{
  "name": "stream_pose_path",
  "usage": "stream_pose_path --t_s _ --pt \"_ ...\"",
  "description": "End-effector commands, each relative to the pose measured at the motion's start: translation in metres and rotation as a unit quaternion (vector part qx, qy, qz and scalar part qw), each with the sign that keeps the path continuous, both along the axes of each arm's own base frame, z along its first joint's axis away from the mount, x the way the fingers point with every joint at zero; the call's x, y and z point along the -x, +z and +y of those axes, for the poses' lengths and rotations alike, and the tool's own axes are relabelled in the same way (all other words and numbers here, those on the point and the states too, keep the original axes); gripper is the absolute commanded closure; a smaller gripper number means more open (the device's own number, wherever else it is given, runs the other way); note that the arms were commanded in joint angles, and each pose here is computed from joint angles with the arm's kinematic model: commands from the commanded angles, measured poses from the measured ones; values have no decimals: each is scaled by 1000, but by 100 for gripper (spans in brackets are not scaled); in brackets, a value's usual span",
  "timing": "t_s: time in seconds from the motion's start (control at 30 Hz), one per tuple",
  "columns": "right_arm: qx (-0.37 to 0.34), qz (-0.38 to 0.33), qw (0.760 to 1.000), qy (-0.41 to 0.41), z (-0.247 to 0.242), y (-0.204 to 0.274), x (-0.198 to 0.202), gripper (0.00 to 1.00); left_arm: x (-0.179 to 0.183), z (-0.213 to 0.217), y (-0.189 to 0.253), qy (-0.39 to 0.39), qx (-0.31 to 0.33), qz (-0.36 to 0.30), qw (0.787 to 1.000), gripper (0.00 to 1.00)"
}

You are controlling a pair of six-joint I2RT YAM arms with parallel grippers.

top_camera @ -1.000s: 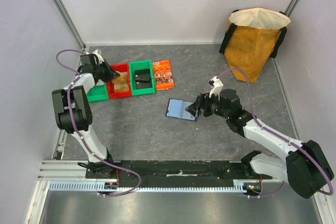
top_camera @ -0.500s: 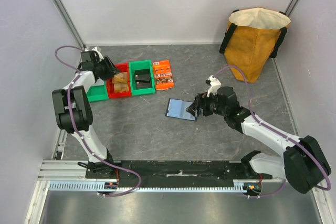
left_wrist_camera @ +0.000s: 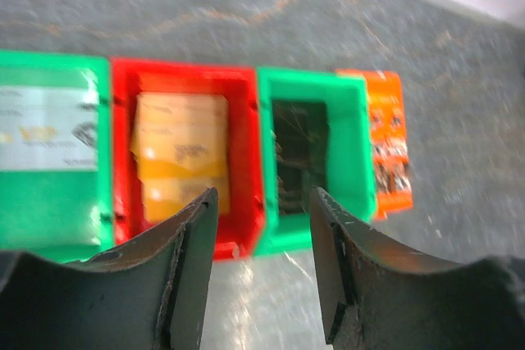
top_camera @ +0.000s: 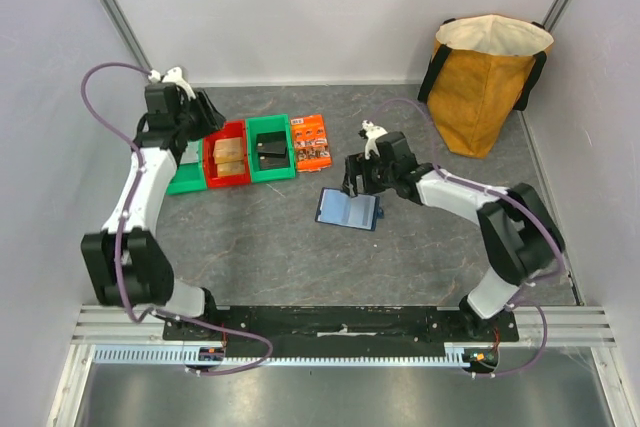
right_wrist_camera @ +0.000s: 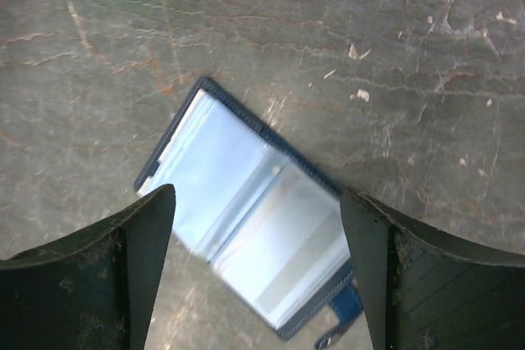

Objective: Take the credit cards out of the card holder
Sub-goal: Move the card holder to the center of the board.

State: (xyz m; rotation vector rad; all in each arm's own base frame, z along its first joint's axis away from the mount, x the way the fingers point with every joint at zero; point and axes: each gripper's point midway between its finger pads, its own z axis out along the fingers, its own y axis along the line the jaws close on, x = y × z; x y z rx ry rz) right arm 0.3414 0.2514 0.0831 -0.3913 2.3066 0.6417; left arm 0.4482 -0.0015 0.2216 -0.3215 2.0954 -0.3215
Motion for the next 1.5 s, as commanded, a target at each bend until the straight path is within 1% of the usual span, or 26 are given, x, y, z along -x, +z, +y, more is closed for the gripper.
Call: stream_pose_path --t_s 0.0,0.1,0.17,0.27,0.47,0.6,0.7,0.8,0.87,1.0,1.07,1.17,1.37,1.47 --pt "27 -10 1000 11 8 -10 -28 12 52 -51 -4 -63 -8 10 998 46" --pt "33 -4 999 35 18 -24 -36 13 85 -90 -15 -116 -4 18 993 46" --pt "31 6 998 58 26 -34 -36 13 108 -114 -15 -152 2 13 988 46" --pt "22 25 994 103 39 -47 -25 14 140 -142 -21 -196 11 12 980 47" --pt "26 55 982 180 61 -55 34 17 186 -168 -36 -243 53 28 968 48" --pt "29 67 974 213 69 -56 76 19 212 -184 -49 -266 86 47 959 48" --pt "28 64 971 230 75 -47 95 20 227 -194 -56 -272 110 52 954 48" --pt "18 40 977 207 72 -26 93 20 238 -206 -62 -283 131 63 948 49" --pt "22 9 985 169 62 -8 86 20 245 -218 -65 -295 140 69 943 49" --pt "51 -25 994 90 30 4 77 23 253 -240 -70 -314 147 78 935 51" --pt "59 -26 995 76 18 2 80 27 255 -253 -71 -327 148 81 930 53" --pt "64 -8 995 72 8 -7 89 34 256 -272 -78 -344 145 93 923 55" --pt "80 6 996 42 -11 -25 98 38 251 -301 -101 -370 128 121 912 56" --pt "88 10 996 30 -18 -31 99 39 246 -309 -116 -374 113 133 911 57"
